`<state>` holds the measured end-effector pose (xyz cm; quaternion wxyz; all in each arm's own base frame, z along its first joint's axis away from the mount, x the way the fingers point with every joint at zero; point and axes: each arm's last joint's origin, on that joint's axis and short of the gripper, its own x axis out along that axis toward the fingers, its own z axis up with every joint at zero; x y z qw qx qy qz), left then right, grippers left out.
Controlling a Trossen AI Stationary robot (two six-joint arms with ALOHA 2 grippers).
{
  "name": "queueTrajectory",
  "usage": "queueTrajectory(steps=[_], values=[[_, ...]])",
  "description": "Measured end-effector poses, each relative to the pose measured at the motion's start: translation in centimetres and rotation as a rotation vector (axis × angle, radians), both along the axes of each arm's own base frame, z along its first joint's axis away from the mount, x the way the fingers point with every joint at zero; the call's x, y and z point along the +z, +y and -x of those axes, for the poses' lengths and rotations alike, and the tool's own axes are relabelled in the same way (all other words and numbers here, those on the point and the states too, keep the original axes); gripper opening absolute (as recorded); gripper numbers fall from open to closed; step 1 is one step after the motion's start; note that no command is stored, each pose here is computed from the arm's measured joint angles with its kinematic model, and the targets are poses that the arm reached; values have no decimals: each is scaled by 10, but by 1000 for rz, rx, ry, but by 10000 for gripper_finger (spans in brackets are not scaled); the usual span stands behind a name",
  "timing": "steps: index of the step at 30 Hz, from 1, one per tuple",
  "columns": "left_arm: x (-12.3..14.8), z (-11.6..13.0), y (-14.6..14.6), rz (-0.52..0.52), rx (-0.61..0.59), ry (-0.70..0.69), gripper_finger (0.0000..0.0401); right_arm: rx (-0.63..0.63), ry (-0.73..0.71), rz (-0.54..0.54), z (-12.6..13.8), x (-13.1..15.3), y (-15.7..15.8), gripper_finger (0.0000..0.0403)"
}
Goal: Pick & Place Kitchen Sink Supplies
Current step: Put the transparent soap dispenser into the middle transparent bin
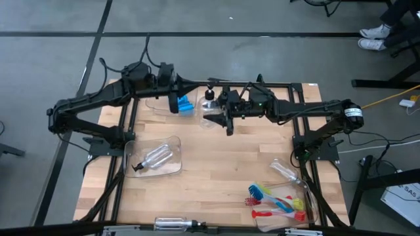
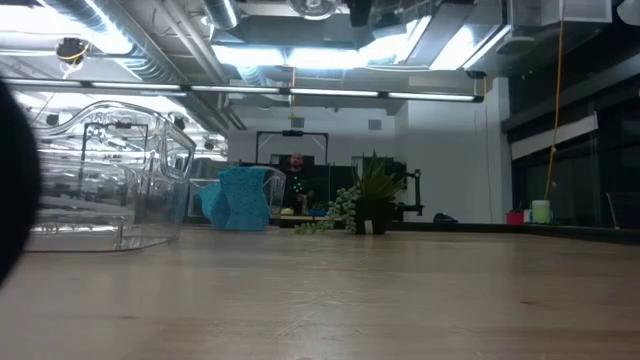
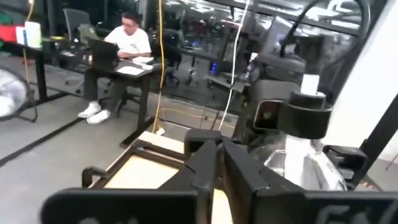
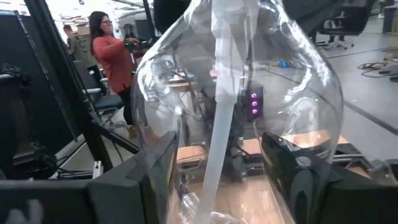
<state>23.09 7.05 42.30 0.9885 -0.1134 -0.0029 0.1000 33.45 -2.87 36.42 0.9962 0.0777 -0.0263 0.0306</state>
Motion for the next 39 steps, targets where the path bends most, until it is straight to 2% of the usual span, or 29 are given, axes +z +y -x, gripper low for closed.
queueTrajectory(steps=[4, 8, 12, 18, 23, 30, 34, 39], values=[[-1, -9, -3, -25, -32, -20, 70, -4, 0, 10, 0, 0, 0, 225], [0, -16, -5, -33, -127, -58, 131, -4, 6, 12, 0, -1, 0, 225], [1, -19, -5, -39, -143, -79, 187, -5, 13, 14, 0, -1, 0, 225], [0, -20, -6, 13, -196, -86, 242, 2, 14, 21, 0, -1, 0, 225], [0, -20, -8, 47, -263, -86, 259, -15, 14, 23, 0, -1, -2, 225], [-2, -28, -7, 57, -292, -99, 260, -14, 13, 35, 0, -1, -2, 225], [-3, -41, -4, 30, -311, -162, 260, -16, 14, 37, 0, -1, -3, 225], [-15, -59, 0, 37, -341, -152, 259, -16, 20, 37, 0, -2, -3, 225]])
